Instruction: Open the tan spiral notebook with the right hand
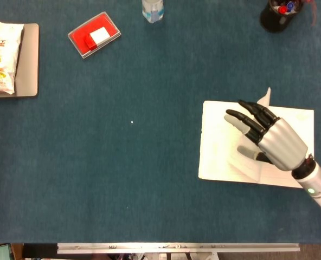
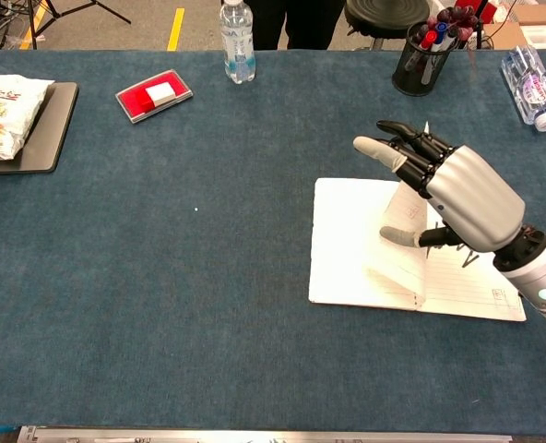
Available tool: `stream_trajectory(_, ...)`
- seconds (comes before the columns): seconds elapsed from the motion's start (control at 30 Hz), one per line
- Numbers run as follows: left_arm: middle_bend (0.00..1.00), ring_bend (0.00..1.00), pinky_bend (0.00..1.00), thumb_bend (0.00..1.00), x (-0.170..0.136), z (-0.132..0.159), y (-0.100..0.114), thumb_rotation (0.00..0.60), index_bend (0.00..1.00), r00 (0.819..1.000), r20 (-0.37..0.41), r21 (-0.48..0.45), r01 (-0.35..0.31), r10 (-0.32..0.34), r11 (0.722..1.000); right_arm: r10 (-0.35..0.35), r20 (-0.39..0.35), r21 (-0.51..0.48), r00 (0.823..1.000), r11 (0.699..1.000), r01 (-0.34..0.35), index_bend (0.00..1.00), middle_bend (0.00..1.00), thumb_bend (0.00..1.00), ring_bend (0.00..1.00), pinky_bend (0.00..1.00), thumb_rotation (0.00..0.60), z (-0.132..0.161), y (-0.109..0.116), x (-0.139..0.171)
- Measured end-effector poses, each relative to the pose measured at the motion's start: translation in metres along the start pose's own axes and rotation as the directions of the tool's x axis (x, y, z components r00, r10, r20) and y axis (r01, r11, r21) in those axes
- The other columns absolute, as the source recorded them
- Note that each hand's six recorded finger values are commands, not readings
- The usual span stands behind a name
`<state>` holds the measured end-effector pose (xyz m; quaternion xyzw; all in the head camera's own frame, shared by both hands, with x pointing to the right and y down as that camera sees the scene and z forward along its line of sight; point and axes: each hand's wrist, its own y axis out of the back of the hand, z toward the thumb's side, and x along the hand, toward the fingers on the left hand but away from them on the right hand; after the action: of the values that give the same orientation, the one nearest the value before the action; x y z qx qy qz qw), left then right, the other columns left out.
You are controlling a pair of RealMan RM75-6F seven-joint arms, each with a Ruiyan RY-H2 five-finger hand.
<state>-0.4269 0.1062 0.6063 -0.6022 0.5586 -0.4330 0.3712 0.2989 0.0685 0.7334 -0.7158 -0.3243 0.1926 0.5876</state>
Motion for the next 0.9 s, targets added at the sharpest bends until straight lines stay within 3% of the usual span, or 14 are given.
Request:
stream_trajectory(0.23, 0.26, 0.11, 0.37, 0.02, 0.0, 0.0, 0.0, 0.6, 0.21, 1.0, -0.001, 0.002, 0.003, -0.003, 1.0, -0.01, 0.023, -0.063, 1.0, 0.998, 0.011, 0.0, 0.2, 0.14, 0.08, 0.23, 0.6, 0.004, -0.007, -0.007)
stream_trajectory(0.43, 0.26, 0.11, 0.37, 0.02, 0.0, -0.001, 0.001, 0.6, 0.21, 1.0, -0.002, 0.0, 0.002, -0.002, 1.0, -0.061, 0.01, -0.08, 0.998, 0.995, 0.061, 0.0, 0.2, 0.14, 0.08, 0.23, 0.6, 0.005, 0.005, -0.006)
stream_trajectory(0.9, 0.26, 0.11, 0.37, 0.02, 0.0, -0.001, 0.0, 0.6, 0.21, 1.0, -0.004, 0.003, 0.001, -0.001, 1.0, -0.257, -0.017, -0.075, 0.966, 0.964, 0.255, 0.0, 0.2, 0.14, 0.08, 0.23, 0.6, -0.002, 0.089, 0.013)
